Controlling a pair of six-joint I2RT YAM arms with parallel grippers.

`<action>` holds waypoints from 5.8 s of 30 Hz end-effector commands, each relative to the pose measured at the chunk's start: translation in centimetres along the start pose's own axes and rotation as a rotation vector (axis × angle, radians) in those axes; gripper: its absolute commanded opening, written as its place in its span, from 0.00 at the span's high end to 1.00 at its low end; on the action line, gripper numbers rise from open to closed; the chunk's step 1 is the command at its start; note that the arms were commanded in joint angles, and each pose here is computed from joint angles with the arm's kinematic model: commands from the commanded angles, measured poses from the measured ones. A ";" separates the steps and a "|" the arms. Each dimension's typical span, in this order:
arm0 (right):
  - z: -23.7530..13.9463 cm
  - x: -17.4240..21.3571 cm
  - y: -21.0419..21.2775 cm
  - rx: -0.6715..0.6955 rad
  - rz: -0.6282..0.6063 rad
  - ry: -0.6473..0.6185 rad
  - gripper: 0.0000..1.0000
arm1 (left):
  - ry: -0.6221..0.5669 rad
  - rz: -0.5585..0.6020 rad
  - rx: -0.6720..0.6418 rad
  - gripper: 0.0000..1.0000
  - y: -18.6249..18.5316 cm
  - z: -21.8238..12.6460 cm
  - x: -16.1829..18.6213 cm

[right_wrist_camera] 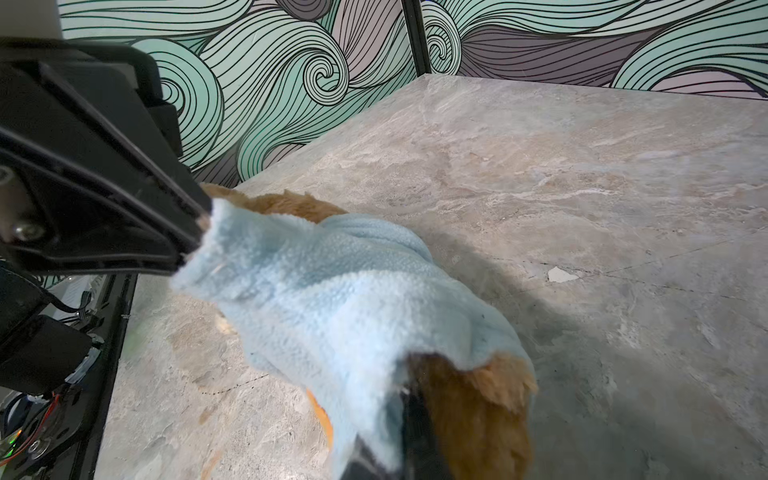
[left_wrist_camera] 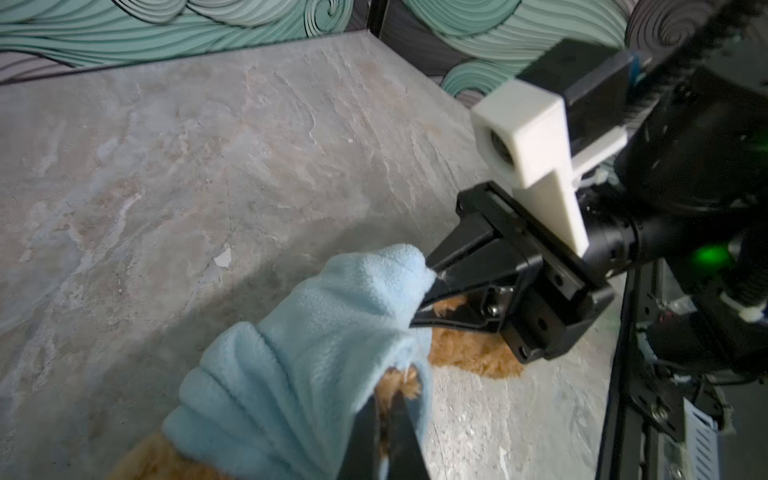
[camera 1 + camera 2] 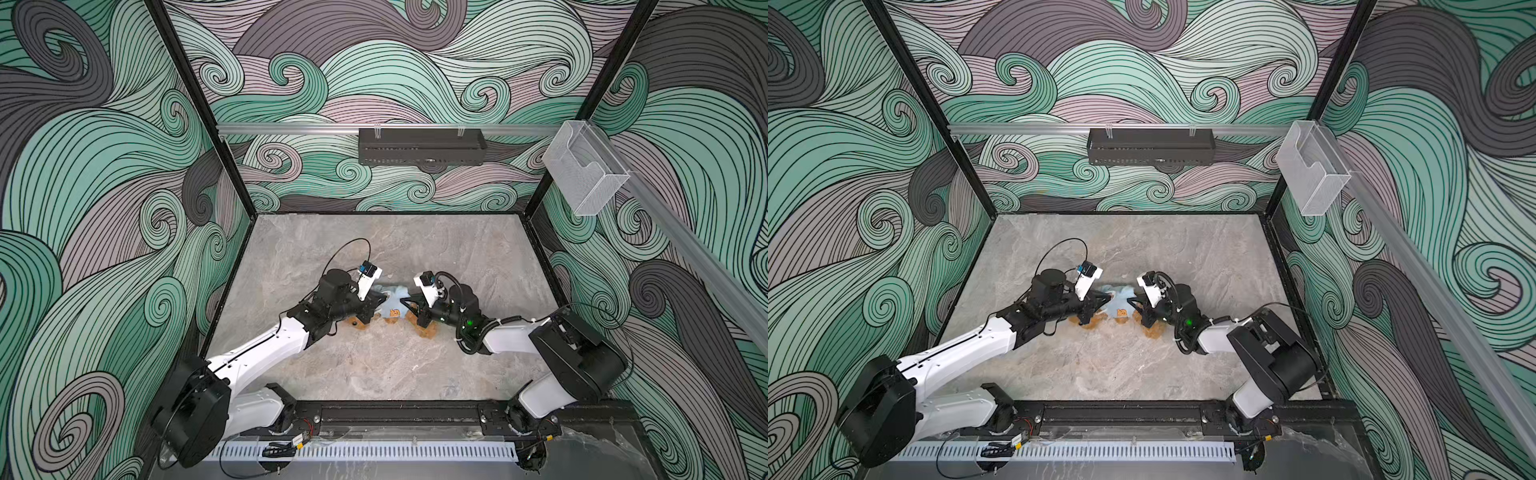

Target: Dress the teddy bear

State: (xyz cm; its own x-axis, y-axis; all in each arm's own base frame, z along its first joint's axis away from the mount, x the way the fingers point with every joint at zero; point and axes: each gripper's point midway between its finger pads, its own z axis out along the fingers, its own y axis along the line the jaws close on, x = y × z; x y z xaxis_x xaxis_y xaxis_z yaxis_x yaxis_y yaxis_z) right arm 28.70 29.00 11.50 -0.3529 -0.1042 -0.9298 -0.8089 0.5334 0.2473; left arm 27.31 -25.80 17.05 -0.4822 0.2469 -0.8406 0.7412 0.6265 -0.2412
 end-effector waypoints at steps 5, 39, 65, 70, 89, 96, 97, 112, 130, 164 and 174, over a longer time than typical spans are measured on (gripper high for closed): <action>-0.8 0.4 -0.4 0.037 -0.038 0.016 1.00 | 0.233 0.268 0.006 0.91 -1.4 -0.1 1.1; -0.5 0.0 0.5 0.011 -0.063 0.006 1.00 | 0.221 0.763 0.087 0.74 -3.8 -2.0 -1.7; -0.7 0.0 0.6 0.010 -0.063 -0.002 1.00 | 0.433 0.822 0.109 0.75 -1.2 2.6 -0.2; -0.7 -0.2 0.5 0.015 -0.064 -0.006 1.00 | 0.457 0.792 0.167 0.73 -2.0 2.5 0.6; -0.3 -1.7 0.8 -0.008 0.012 -0.057 1.00 | 0.647 0.696 0.098 0.66 0.5 5.3 5.7; -0.2 -2.1 0.8 -0.028 0.103 -0.122 1.00 | 0.405 0.581 0.012 0.92 0.2 7.6 3.3; -0.2 -1.8 0.4 -0.011 0.105 -0.119 1.00 | 0.357 0.551 0.011 0.98 -0.1 7.3 2.4; -2.6 2.7 -4.7 0.213 0.174 -0.019 1.00 | -0.218 0.061 -0.194 1.00 3.8 -2.5 -6.3; -1.3 1.6 -1.8 0.154 -0.058 0.054 1.00 | 0.046 0.124 -0.036 0.90 0.3 -1.3 -3.2; -1.6 0.9 -1.1 0.128 -0.073 0.033 1.00 | 0.497 0.592 0.079 0.81 -2.1 2.5 -0.8; -1.3 0.9 -1.1 0.122 -0.067 0.035 1.00 | 0.305 0.528 0.154 0.76 -4.4 1.7 -4.0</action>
State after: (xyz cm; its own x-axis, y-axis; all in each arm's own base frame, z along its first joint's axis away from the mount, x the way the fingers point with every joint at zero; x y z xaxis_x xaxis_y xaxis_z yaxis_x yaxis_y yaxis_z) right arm 28.56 27.13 10.74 -0.3197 -0.1694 -0.9322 -0.7670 0.6240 0.1497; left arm 26.46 -30.50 19.60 -0.1451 0.7417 -0.6548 0.9649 0.2525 0.0721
